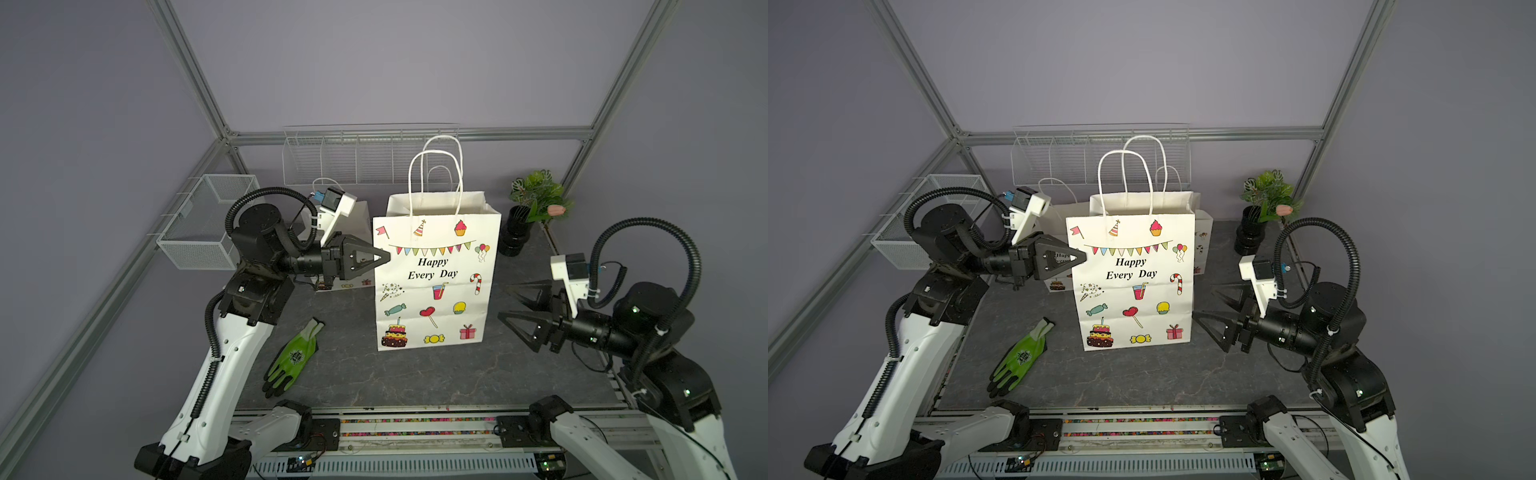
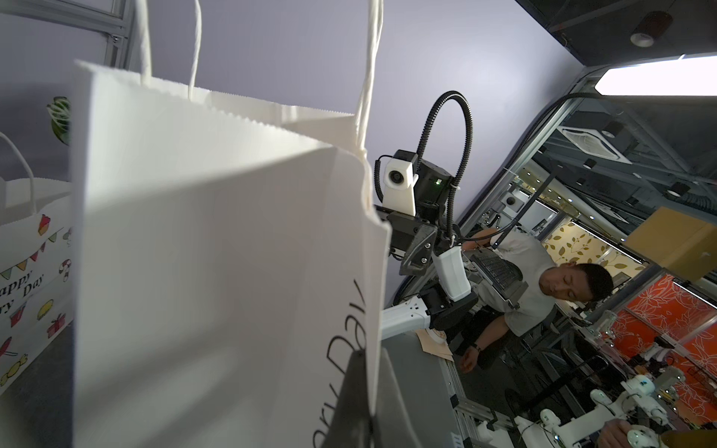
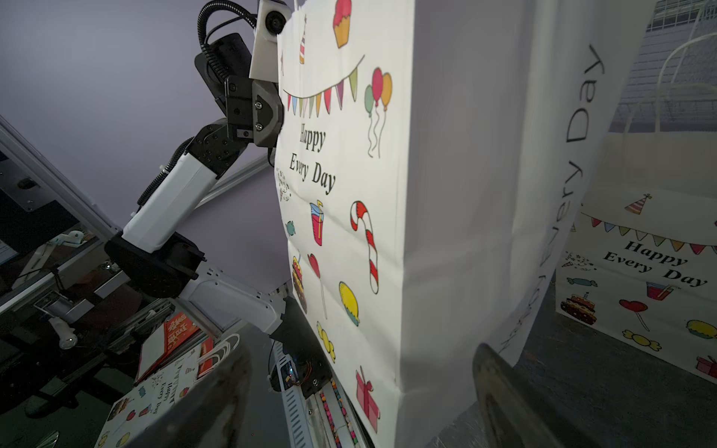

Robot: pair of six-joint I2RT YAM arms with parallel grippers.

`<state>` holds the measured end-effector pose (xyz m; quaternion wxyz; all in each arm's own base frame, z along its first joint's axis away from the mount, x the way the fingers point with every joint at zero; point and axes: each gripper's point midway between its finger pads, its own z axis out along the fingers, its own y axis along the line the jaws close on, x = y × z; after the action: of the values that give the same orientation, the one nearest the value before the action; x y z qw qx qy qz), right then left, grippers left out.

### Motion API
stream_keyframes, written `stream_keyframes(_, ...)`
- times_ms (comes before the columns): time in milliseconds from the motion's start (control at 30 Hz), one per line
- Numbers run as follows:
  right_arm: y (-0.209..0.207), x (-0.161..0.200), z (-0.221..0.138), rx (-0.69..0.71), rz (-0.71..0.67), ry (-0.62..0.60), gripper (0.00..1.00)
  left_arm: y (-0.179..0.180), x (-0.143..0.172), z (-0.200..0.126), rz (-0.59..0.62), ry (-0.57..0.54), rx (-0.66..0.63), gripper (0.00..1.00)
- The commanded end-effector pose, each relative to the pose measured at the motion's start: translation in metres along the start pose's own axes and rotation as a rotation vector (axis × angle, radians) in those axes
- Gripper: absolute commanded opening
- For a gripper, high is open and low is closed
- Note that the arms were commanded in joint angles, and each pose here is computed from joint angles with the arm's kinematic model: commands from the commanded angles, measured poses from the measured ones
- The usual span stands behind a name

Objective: Put away the paper bag
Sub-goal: Press the paper bag.

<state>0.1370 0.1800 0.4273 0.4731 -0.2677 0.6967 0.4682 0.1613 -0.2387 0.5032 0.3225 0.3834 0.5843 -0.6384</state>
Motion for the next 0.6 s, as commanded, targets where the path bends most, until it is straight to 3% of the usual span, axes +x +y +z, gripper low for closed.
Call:
stream_keyframes(0, -0.004, -0.001, 0.014, -0.060, 0.022, 0.017, 0.89, -0.028, -0.001, -0.004, 0.048, 0.023, 0.060, 0.00)
stream_keyframes(300, 0.044, -0.025, 0.013, -0.386, 0.092, -0.036, 0.89, -0.024, -0.003, -0.004, 0.040, 0.010, 0.040, 0.00)
stream_keyframes(433, 0.059, -0.027, 0.002, -0.416, 0.091, -0.038, 0.89, -0.019, -0.004, -0.005, 0.039, 0.001, 0.025, 0.00)
stream_keyframes(567, 0.055, -0.011, -0.005, -0.329, 0.069, -0.004, 0.89, -0.028, -0.008, -0.008, 0.073, -0.008, 0.020, 0.00)
